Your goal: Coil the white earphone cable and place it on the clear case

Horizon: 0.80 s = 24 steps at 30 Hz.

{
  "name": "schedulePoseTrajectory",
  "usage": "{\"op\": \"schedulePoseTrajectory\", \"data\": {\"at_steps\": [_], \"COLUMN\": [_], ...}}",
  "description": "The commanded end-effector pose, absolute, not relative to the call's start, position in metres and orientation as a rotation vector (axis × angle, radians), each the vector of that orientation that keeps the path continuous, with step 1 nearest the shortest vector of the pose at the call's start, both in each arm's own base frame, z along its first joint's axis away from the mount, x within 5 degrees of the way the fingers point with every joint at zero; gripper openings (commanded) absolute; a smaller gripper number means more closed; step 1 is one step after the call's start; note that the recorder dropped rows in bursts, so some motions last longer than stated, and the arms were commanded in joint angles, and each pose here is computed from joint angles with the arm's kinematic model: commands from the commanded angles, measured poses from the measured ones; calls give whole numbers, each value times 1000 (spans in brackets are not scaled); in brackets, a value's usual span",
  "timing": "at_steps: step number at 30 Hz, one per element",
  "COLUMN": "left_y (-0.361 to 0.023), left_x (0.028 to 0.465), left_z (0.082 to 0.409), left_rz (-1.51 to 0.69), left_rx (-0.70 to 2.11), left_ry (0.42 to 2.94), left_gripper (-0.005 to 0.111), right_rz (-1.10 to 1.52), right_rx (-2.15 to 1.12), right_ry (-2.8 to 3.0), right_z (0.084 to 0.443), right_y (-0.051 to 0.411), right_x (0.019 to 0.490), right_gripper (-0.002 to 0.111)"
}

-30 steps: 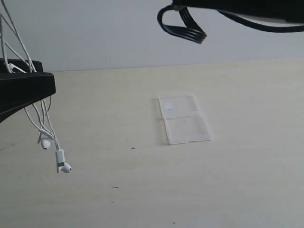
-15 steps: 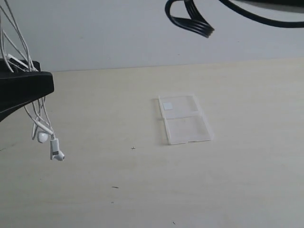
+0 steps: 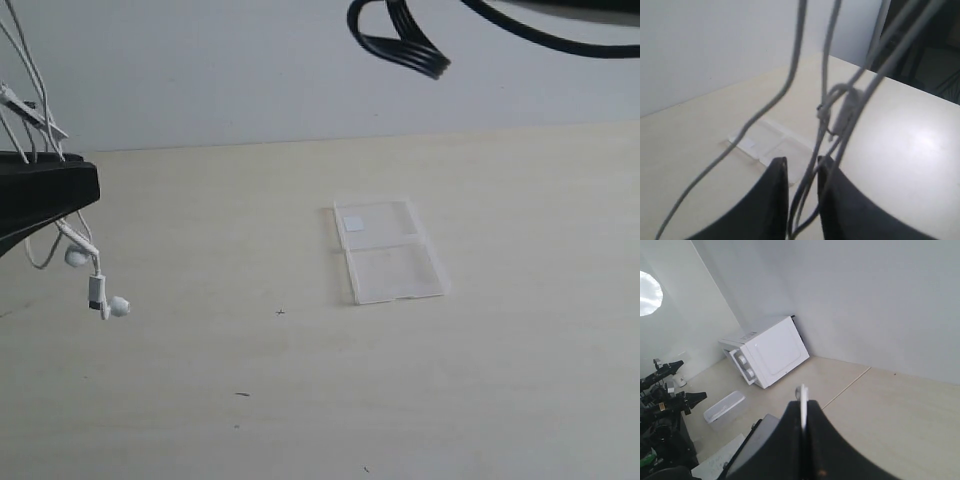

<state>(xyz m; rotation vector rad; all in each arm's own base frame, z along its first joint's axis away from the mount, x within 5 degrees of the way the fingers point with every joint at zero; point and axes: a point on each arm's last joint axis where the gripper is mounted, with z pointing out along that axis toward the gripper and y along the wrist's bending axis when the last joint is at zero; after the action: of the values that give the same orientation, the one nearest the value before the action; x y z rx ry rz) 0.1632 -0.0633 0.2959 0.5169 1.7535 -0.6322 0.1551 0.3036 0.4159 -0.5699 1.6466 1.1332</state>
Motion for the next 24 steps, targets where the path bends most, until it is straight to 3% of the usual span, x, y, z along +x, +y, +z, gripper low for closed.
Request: {"op": "schedulePoseTrajectory", "data": {"at_steps": [1,8,11,16,17,24], "left_y": [-63,-65,-69,-69,-69,-66], "left_x": [164,163,158,155,154,151], "left_z": [295,295,297,298,299,298], "left_rz": [-633,-659,-716,-709,-705,-607], "left_rx": [497,513,556,583,585,623], "left_ry": [1756,1749,1727,1717,1716,1726], "left_gripper": [10,8,20,69,75,75], "right_rz": [1146,1138,1128,1123,1123,1123], "right_rx": [-575,-567,-557,-553,-553,-553], "right_ry": [1621,1624,1628,1629,1629,1629], "right_z": [423,423,423,422,422,422], "right_y": [301,301,300,300,300,300], "right_x": [153,154,155,155,155,155], "right_gripper": [0,0,0,0,0,0]}}
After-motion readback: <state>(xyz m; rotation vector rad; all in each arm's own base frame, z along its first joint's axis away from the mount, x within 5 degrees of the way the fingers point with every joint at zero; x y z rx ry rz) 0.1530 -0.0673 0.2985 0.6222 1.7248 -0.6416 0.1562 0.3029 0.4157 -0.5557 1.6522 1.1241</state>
